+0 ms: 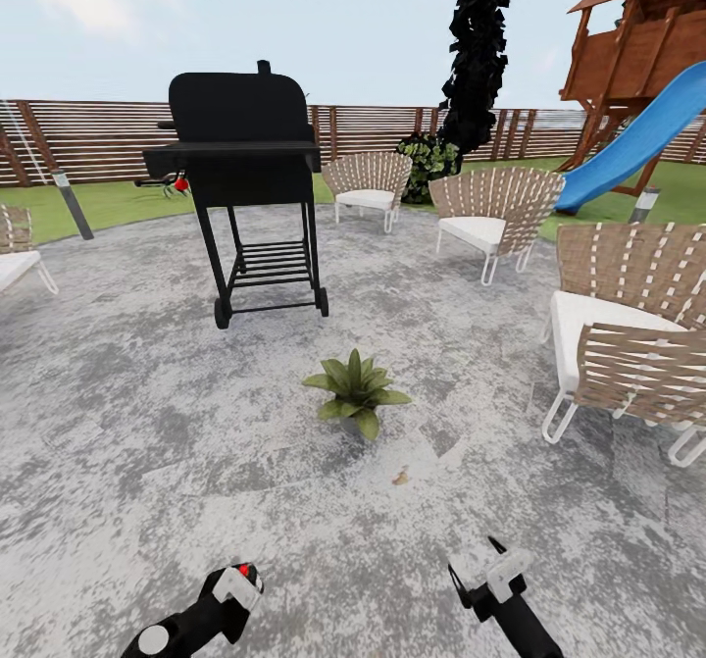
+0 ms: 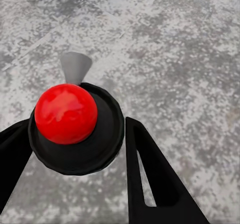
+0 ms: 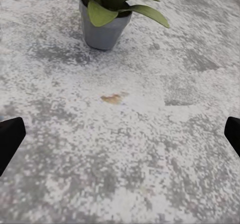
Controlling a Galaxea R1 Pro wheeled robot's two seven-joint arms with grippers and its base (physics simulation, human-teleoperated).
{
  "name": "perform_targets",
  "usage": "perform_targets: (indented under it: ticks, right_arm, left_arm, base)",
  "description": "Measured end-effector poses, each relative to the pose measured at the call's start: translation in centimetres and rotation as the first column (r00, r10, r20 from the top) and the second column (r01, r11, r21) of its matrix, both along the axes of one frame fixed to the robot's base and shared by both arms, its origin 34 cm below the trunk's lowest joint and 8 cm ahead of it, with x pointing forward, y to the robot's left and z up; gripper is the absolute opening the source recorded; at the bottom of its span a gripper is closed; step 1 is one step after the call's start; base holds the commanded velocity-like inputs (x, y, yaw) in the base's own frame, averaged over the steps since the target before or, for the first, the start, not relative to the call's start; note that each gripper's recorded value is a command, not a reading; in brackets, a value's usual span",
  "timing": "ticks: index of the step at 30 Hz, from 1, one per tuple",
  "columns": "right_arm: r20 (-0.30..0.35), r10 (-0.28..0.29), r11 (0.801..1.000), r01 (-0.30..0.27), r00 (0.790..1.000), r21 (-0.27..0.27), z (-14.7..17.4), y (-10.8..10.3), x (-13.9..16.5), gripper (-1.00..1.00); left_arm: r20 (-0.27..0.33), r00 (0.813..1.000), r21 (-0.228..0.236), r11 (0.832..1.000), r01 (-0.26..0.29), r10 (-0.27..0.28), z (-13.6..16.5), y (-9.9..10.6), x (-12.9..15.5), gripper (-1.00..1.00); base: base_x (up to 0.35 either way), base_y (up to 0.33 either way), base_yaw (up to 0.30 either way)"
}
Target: Pick up the pesticide atomizer in the garden and spray insectifuge to fully cover both potted plants in the garden.
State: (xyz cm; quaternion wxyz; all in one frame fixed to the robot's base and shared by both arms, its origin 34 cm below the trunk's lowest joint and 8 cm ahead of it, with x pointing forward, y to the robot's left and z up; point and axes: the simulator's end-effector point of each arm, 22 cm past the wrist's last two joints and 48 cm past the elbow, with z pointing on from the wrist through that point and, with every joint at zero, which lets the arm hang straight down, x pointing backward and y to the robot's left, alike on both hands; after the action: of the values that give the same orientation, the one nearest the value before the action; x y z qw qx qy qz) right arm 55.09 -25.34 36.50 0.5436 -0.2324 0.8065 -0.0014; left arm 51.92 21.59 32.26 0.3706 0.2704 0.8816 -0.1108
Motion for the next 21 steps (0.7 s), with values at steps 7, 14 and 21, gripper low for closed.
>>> perform_targets:
  ticks: [7, 14, 21]
  right_arm:
    - [0.000, 0.004, 1.000, -0.004, 1.000, 0.001, 0.1, 0.3, 0.2, 1.00]
    - [-0.005, 0.035, 0.999, -0.035, 0.999, -0.020, 0.3, 0.2, 0.9, 1.00]
    - [-0.165, 0.380, 0.922, -0.388, 0.910, -0.016, -0.8, 7.0, -0.6, 1.00]
  left_arm:
    - [-0.001, 0.999, 0.016, 0.999, 0.042, -0.042, 0.5, 0.5, 0.9, -1.00]
    - [0.018, 0.996, 0.021, 0.996, 0.091, -0.091, 2.2, -0.5, 3.5, -1.00]
    - [-0.225, 0.884, -0.029, 0.909, 0.415, -0.410, 1.6, -3.4, -2.2, -1.00]
  base:
    - [0.000, 0.000, 0.000]
    - [0.000, 0.000, 0.000]
    - [0.000, 0.000, 0.000]
